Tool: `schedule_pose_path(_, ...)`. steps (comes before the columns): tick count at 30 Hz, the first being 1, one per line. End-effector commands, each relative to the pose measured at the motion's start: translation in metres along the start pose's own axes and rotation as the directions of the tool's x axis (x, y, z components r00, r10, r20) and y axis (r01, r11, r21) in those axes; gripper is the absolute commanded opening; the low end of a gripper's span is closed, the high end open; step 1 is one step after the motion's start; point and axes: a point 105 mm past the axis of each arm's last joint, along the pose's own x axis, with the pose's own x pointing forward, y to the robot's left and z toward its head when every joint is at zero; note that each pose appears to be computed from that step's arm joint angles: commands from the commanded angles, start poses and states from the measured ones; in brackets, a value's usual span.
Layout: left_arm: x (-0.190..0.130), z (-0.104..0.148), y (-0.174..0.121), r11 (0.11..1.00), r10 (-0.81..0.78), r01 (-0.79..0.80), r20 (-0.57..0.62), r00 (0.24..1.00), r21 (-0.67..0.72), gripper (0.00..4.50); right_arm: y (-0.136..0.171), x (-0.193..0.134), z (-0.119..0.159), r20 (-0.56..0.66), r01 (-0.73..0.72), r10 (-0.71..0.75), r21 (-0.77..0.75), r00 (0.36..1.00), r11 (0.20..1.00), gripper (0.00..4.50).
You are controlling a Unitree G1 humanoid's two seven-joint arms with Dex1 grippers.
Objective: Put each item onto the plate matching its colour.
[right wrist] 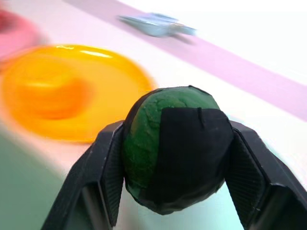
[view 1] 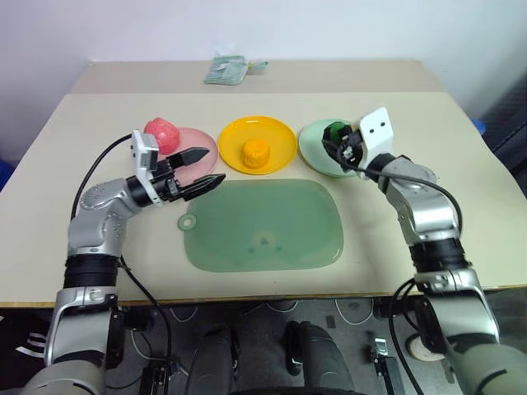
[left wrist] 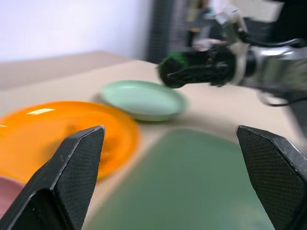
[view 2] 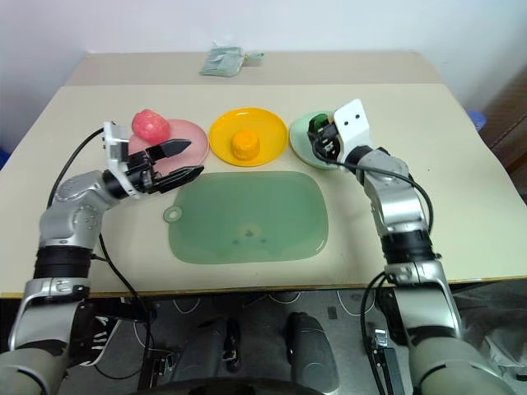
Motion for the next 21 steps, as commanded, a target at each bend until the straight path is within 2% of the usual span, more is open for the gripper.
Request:
schedule_pose_path(1,0.004,0.012,-0.002,0.998,0.005,-0.008,0.039,0.999,0.059,4.50,-0.018,0.016,0.006,0.045,0.085,-0.083,-0.029,0.996,0.996,2.82)
schedule_pose_path(3,0.003,0.010,-0.005,0.998,-0.004,0.001,0.038,0.999,0.060,4.50,-0.018,0.023,-0.001,0.031,0.081,-0.080,-0.011,0.996,0.997,2.82)
schedule_pose_path(4,0.002,0.010,-0.006,0.998,-0.002,0.000,0.040,0.999,0.057,4.50,-0.016,0.026,-0.005,0.022,0.064,-0.065,0.036,0.998,0.997,3.05)
schedule_pose_path(8,-0.003,0.010,-0.011,0.999,-0.011,0.009,0.036,0.999,0.038,4.50,-0.014,0.028,-0.016,-0.006,0.050,-0.050,0.000,0.999,0.999,4.42)
schedule_pose_path(12,-0.007,0.009,-0.020,0.999,-0.034,0.034,0.031,0.999,0.022,4.50,-0.019,0.022,-0.003,0.079,0.011,-0.013,0.024,0.997,1.000,4.42)
schedule_pose_path(14,-0.012,0.010,-0.023,0.998,-0.061,0.061,0.026,0.998,0.004,4.50,-0.012,0.014,0.014,0.186,-0.094,0.075,0.099,0.980,0.991,4.42)
schedule_pose_path(17,-0.024,0.011,-0.034,0.990,-0.134,0.135,0.011,0.991,-0.044,4.50,0.024,-0.021,0.042,0.351,-0.369,0.327,0.057,0.878,0.928,4.42)
schedule_pose_path(19,-0.028,0.012,-0.038,0.985,-0.161,0.161,0.007,0.987,-0.059,4.50,0.040,-0.047,0.051,0.390,-0.493,0.438,0.050,0.810,0.869,4.42)
schedule_pose_path(21,-0.031,0.013,-0.038,0.983,-0.173,0.173,-0.001,0.985,-0.069,4.50,0.051,-0.070,0.055,0.380,-0.554,0.507,0.016,0.773,0.832,4.42)
